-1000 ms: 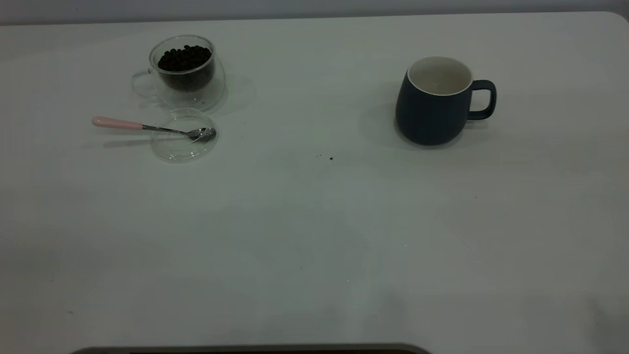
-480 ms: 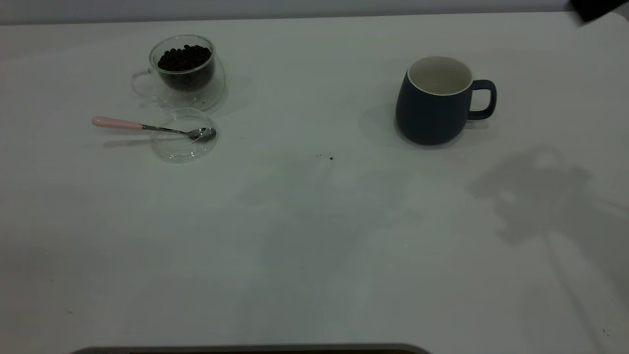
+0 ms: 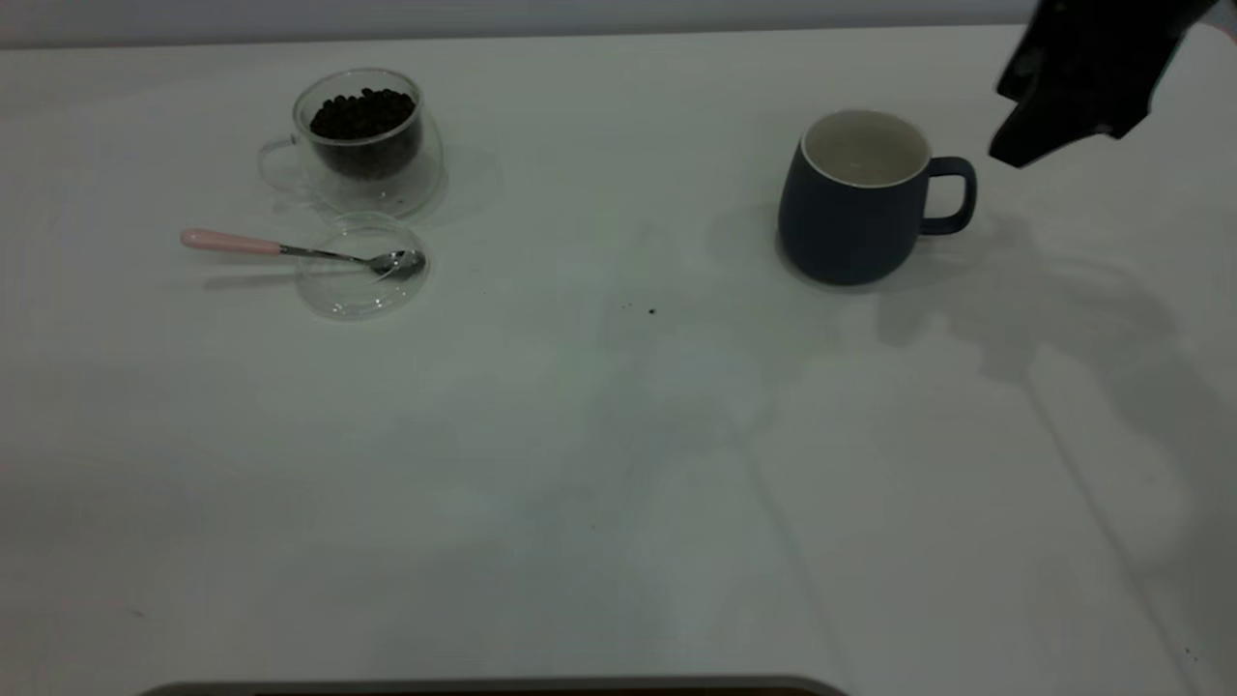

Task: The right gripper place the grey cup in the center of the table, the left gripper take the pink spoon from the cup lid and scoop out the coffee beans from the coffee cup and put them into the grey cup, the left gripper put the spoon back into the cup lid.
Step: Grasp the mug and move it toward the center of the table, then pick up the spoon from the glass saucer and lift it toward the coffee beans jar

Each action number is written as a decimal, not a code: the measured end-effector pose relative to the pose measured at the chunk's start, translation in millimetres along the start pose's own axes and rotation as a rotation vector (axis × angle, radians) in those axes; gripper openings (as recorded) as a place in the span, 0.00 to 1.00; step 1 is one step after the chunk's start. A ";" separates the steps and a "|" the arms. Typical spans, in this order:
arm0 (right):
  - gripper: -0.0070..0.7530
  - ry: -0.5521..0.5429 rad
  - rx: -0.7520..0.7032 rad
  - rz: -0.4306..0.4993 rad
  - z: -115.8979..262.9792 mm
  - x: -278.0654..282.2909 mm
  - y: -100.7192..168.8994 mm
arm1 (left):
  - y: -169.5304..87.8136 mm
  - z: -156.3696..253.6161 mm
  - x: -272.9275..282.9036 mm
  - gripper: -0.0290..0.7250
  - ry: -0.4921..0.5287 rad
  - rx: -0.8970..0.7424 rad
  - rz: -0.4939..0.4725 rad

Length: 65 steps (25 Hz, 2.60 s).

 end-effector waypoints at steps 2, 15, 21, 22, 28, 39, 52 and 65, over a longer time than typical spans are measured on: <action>0.71 -0.019 0.049 0.014 1.5 -12.0 -8.0 | 0.0 0.0 0.0 0.66 0.000 0.001 0.000; 0.71 -0.041 0.022 0.006 20.9 -67.9 -3.7 | 0.0 0.0 0.0 0.66 0.000 0.001 0.000; 0.71 -0.033 0.025 -0.013 16.8 -81.1 7.8 | 0.0 0.0 0.0 0.66 0.000 0.001 0.000; 0.71 -0.031 0.033 -0.014 13.7 -84.0 11.0 | 0.0 0.0 0.0 0.66 0.000 0.001 0.000; 0.71 -0.052 0.067 -0.052 -14.7 -103.8 35.5 | 0.0 0.0 0.0 0.66 0.000 0.001 0.000; 0.65 -0.166 0.052 -0.041 -84.5 -115.0 49.4 | 0.0 0.0 0.0 0.66 0.000 0.000 0.000; 0.65 -0.173 0.023 0.025 -88.9 -85.9 37.2 | 0.1 0.0 0.0 0.66 0.000 0.000 0.000; 0.64 -0.245 -1.002 -0.089 -69.3 72.8 85.3 | 0.1 0.0 0.0 0.66 0.000 0.000 0.000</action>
Point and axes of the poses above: a point on each arm's last joint axis where the gripper is mounted, x pointing back along that axis away from the gripper, y along the wrist's bending axis when the last joint is at zero, z = x × y, the point moved 8 cm from there along -x, pointing out along that axis toward the gripper, and after that the axes turned 8 degrees about -x, right-handed, at the moved point
